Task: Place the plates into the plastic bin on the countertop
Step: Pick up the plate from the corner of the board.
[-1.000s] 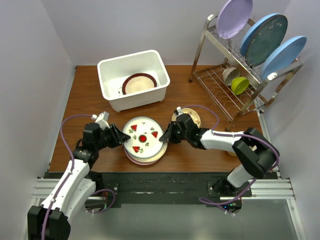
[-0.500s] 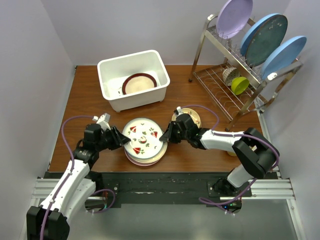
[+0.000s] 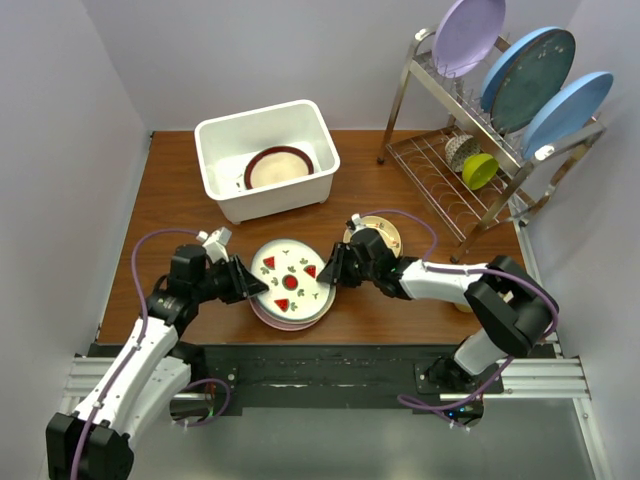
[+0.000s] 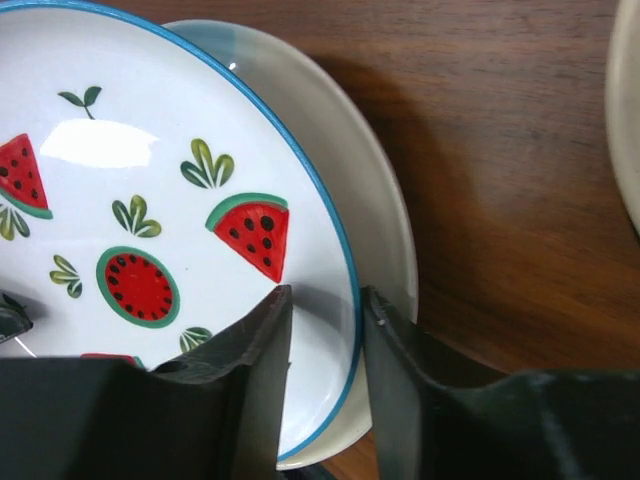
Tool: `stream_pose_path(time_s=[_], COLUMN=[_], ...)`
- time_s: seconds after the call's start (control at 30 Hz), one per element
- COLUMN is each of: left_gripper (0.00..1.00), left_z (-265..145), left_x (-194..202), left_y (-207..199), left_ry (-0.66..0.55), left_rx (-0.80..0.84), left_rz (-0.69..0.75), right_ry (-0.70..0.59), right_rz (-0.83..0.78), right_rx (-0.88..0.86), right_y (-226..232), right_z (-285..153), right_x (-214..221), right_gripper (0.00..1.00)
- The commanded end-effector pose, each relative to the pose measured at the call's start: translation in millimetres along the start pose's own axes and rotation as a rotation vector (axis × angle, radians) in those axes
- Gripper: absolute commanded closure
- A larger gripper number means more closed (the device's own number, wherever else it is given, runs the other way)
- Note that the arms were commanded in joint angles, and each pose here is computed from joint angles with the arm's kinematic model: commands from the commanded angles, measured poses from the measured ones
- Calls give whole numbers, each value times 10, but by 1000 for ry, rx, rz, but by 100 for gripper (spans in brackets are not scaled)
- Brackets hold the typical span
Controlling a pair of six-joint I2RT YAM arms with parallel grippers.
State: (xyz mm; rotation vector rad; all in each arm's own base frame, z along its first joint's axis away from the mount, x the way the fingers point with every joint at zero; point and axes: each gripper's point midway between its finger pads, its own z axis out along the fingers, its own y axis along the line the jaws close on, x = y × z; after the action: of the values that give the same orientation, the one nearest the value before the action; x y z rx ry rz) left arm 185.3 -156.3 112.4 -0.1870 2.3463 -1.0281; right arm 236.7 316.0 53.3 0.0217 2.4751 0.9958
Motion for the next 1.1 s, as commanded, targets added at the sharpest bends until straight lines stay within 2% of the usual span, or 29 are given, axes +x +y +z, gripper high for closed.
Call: stream_pose_path(time_s=[0.0, 0.37, 1.07], left_gripper=[100, 100, 100], left_z=[-114, -102, -159], left_x=[-52, -68, -221], left_y=[-476, -433, -430], left_ry=[29, 20, -38], left_rx=[183, 157, 92], left_rz=[73, 65, 48], right_ry=[95, 78, -27], right_rz=[-44, -64, -98], right_rx=[-86, -85, -107], right_y=[278, 324, 554], right_z=[-55, -133, -528], right_x=[257, 198, -72], right_gripper=[59, 38, 17])
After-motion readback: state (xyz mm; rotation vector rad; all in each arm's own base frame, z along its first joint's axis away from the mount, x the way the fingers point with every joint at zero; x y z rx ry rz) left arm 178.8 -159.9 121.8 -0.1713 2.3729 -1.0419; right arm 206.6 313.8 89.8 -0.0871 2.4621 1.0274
